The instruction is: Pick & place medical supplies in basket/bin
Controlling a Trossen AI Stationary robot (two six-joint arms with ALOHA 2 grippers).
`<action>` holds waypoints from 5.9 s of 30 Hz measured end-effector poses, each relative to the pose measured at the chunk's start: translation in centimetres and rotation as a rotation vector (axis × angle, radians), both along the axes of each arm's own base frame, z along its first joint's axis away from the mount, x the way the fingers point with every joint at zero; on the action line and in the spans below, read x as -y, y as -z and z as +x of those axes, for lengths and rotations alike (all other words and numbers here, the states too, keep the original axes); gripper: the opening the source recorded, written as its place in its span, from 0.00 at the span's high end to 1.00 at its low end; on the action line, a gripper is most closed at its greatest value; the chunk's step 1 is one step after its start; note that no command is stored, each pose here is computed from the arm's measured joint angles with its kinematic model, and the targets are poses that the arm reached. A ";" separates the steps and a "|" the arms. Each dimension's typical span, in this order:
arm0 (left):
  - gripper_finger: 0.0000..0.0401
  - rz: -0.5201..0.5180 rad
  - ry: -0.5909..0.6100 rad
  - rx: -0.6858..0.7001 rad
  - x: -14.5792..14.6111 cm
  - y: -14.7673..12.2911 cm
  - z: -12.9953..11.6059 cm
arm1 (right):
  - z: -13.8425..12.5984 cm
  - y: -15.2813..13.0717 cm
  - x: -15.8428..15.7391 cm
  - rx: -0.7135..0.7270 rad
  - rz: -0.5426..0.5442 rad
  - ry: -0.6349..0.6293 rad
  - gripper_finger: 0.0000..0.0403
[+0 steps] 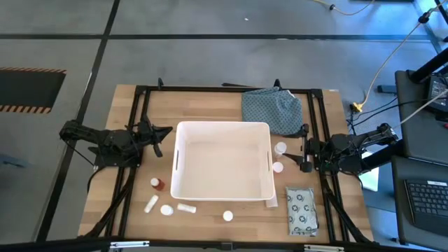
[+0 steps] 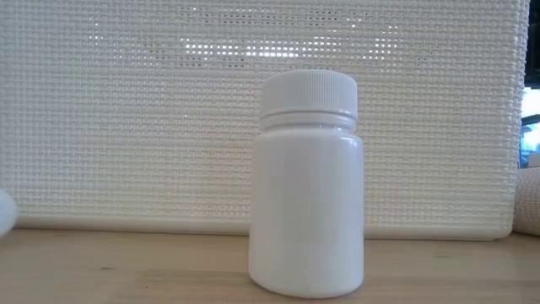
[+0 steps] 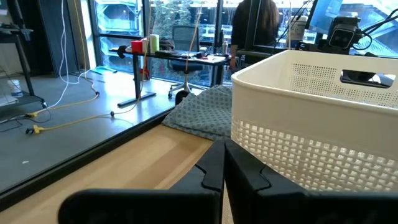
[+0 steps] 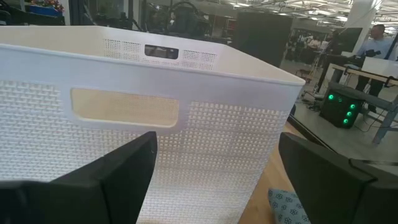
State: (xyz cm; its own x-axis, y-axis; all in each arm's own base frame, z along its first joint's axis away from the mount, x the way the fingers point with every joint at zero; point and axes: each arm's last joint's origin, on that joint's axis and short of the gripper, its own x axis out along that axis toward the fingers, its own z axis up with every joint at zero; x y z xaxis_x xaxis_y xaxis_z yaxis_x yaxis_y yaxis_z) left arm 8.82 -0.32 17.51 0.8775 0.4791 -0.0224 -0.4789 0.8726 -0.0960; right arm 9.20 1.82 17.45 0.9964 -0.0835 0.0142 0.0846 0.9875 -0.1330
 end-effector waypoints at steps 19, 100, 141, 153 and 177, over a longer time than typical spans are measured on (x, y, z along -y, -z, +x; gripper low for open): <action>0.99 0.000 0.000 0.000 0.0 0.0 0.0 | 0.0 0.0 0.0 0.000 0.000 0.000 0.16; 0.99 -0.001 -0.034 0.007 -0.1 -0.1 0.0 | 0.0 0.0 0.0 0.000 0.000 0.000 0.16; 0.55 0.051 0.649 -0.629 4.8 -18.4 6.8 | 0.0 0.0 0.0 0.000 0.000 0.000 0.16; 0.55 -0.360 0.206 -1.125 7.1 -19.7 6.0 | 0.0 0.0 0.0 0.000 0.000 0.000 0.16; 0.57 -0.843 -0.304 -1.060 8.8 -13.2 4.9 | 0.0 0.0 0.0 0.000 0.000 0.000 0.16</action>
State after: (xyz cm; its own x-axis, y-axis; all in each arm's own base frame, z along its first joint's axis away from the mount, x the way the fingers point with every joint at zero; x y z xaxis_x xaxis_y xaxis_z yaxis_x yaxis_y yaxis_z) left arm 13.73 -9.10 30.72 0.1248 0.1551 -0.9800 -0.8123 0.5831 -0.0111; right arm 9.21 1.83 17.44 0.9964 -0.0835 0.0139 0.0846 0.9874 -0.1335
